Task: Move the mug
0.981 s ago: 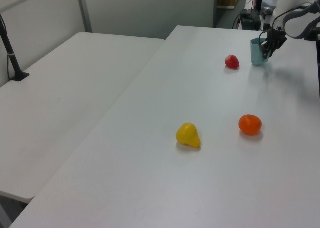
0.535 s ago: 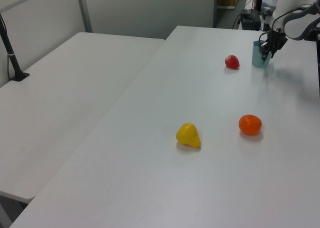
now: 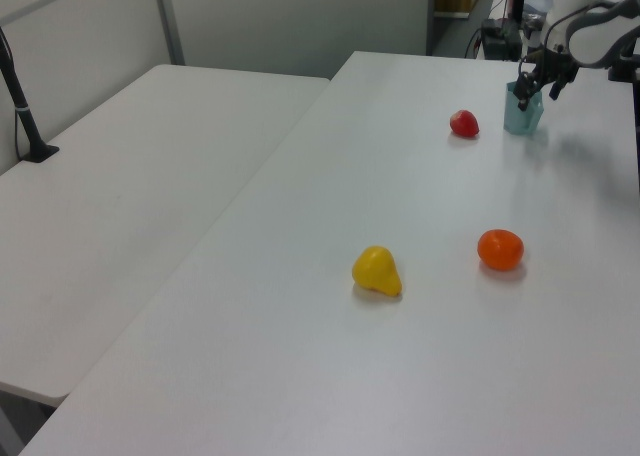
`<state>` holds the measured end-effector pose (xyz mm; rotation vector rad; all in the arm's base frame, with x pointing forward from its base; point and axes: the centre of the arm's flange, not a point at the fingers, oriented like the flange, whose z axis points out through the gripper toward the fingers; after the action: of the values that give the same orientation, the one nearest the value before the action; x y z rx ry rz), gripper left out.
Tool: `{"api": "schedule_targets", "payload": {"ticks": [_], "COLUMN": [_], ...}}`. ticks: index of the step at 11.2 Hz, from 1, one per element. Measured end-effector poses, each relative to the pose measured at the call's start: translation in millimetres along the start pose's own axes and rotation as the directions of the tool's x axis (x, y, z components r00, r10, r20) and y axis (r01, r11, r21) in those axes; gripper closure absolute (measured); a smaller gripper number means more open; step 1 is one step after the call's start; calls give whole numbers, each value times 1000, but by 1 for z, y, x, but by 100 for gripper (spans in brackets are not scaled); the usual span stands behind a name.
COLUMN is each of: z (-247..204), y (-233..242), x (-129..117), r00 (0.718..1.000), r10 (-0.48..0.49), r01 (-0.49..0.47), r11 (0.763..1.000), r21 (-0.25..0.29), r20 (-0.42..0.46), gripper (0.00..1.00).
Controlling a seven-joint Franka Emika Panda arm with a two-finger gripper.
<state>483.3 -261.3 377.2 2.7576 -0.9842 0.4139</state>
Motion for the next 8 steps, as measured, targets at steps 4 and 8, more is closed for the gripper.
{"api": "schedule_targets", "payload": {"ticks": [4,8], "z": [-67,-194], "y": [-39,-89], "x": [25,24], "r00": [994,922], "r10": [-28,-224], "r01": [31,173], "r11": [999,968], "r21": [-19,180], "r20": [102,316], "gripper": [0,0]}}
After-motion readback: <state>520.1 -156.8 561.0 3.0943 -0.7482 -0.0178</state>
